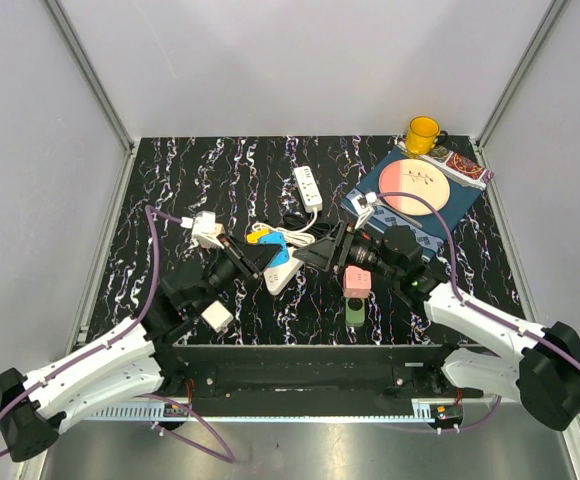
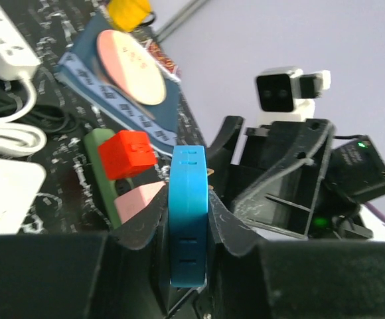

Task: Insert the plug
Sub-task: Adjust the plug.

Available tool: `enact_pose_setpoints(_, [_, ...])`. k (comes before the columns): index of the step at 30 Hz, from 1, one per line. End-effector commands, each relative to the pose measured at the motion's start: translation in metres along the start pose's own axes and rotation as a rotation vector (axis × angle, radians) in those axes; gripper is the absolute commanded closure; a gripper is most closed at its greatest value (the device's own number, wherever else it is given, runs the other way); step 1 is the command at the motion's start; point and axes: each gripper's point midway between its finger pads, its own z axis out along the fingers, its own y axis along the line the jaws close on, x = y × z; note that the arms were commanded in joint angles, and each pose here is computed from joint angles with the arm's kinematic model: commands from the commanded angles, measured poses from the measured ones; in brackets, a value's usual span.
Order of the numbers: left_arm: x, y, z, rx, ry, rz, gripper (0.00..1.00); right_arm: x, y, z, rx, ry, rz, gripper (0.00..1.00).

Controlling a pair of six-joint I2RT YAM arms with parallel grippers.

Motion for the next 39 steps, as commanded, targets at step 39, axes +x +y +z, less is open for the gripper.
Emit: enact_pose_setpoints(39, [-0.021, -0.076, 0.001, 0.380, -0.051, -0.084, 1.00, -0.047, 0.072, -0.017, -0.243, -0.184, -0.032, 0.70])
